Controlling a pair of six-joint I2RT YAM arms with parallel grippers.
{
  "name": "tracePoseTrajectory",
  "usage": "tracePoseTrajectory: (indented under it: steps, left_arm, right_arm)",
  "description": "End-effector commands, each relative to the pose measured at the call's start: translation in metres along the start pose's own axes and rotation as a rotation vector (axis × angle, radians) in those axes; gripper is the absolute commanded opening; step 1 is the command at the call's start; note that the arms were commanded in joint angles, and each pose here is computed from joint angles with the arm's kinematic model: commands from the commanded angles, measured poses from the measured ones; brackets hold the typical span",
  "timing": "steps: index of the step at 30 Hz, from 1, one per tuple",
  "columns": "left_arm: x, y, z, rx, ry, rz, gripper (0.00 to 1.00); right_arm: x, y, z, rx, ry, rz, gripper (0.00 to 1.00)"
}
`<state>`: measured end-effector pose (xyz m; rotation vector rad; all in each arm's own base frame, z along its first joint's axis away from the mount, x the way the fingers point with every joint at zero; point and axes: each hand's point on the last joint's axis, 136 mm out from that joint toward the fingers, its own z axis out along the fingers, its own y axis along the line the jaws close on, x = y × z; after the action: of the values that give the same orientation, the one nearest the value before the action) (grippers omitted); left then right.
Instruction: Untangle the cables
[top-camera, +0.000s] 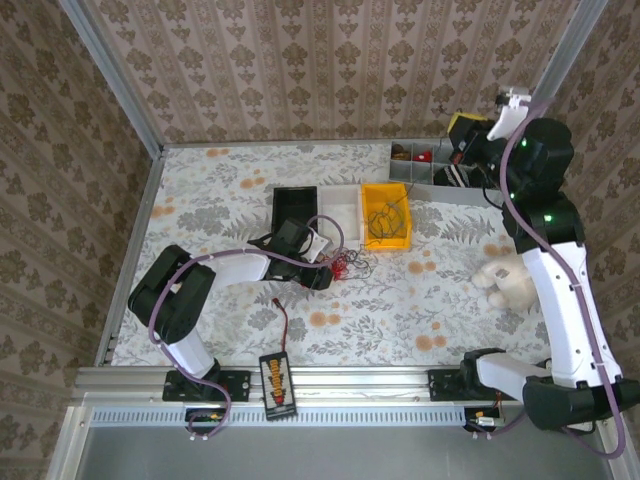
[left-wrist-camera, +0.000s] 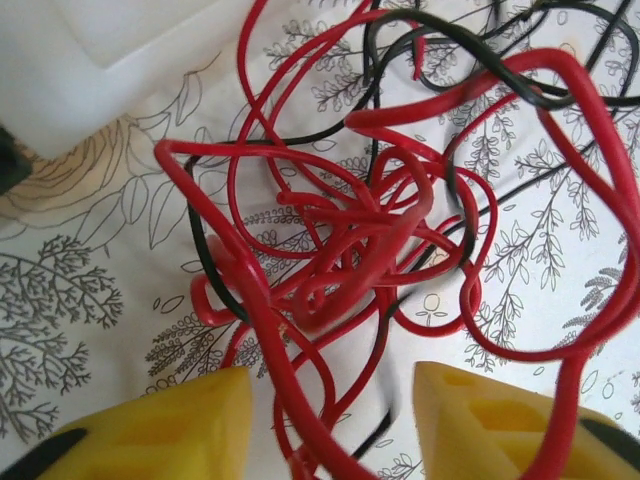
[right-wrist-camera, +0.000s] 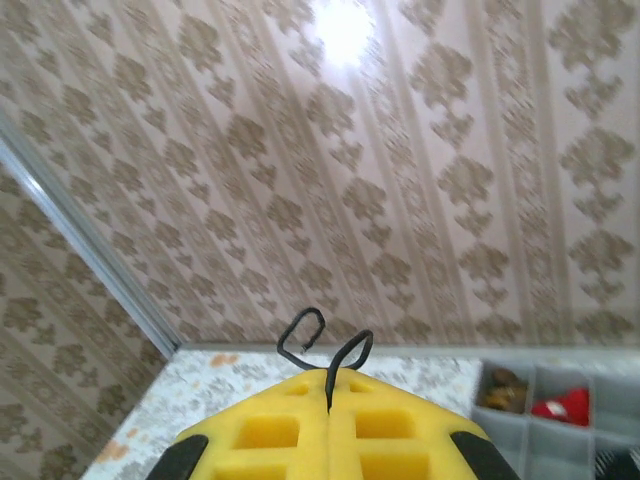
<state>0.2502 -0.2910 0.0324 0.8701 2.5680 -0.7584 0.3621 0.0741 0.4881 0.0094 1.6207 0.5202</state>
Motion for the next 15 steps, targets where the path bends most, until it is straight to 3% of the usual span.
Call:
tracePoseTrajectory:
  steps: [1,8,15]
  left_arm:
    - [0.002,-0.001,-0.008,-0.011,-0.01,0.025,0.49]
    - [0.005,0.002,-0.009,-0.026,-0.004,0.017,0.49]
    - [0.01,0.012,-0.006,-0.069,-0.014,-0.012,0.48]
  right_arm:
    - [-0.048,0.04,0.0,-0.125,-0.121,-0.053,0.0]
    - [-0.122,0.078,0.011,-0.201,-0.321,-0.105,0.0]
    - [-0.152,0.099,0.044,-0.27,-0.375,-0.107,0.0]
